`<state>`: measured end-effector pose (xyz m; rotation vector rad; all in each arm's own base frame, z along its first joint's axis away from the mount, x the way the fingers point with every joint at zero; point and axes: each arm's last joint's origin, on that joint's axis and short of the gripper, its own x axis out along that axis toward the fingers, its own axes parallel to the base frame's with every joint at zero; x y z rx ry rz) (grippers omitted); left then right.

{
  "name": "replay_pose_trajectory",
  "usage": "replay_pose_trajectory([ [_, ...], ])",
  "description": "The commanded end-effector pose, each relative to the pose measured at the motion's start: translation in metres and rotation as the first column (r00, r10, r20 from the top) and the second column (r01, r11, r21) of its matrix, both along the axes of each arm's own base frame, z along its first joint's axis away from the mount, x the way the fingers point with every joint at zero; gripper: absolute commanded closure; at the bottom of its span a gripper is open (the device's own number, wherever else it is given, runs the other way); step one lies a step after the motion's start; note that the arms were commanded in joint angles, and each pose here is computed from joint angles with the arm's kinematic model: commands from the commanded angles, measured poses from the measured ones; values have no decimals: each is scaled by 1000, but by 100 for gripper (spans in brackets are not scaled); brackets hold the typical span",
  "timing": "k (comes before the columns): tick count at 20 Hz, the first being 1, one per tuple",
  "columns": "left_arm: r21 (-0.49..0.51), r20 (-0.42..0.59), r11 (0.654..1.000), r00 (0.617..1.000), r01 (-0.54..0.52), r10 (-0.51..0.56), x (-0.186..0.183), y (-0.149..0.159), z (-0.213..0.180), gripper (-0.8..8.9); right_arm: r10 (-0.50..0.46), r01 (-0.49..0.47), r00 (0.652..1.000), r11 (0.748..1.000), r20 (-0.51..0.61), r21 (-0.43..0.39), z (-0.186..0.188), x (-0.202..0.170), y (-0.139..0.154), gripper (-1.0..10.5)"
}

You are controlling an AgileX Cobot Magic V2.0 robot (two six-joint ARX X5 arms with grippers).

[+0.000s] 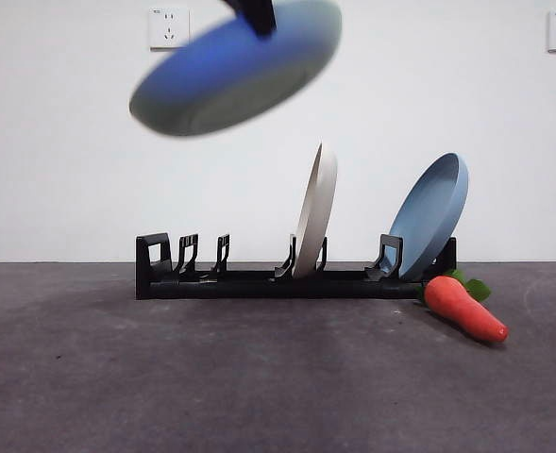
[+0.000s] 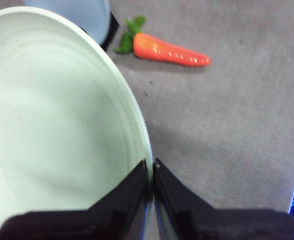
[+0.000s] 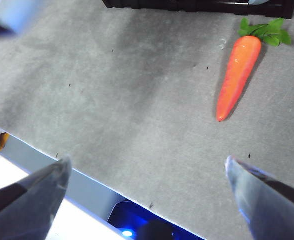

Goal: Take the green plate from the plate rack,put the plate on the table,take the carrot from the table,put the carrot in the plate

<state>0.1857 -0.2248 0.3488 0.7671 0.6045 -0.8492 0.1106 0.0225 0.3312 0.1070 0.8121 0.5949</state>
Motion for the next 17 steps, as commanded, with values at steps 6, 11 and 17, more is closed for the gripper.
replay_pose_trajectory([
  [6, 170, -82, 982, 994, 80, -67, 2, -22, -120, 819, -4, 4, 1000, 1000, 3, 9, 1, 0, 0, 294],
  [11, 277, -111, 956, 991, 101, -72, 10, -43, -169, 819, -4, 4, 1000, 1000, -1, 9, 1, 0, 0, 294],
  [17, 319, -172, 942, 984, 106, -52, 10, -48, -192, 763, -8, 8, 1000, 1000, -10, 4, 0, 1, 0, 294],
])
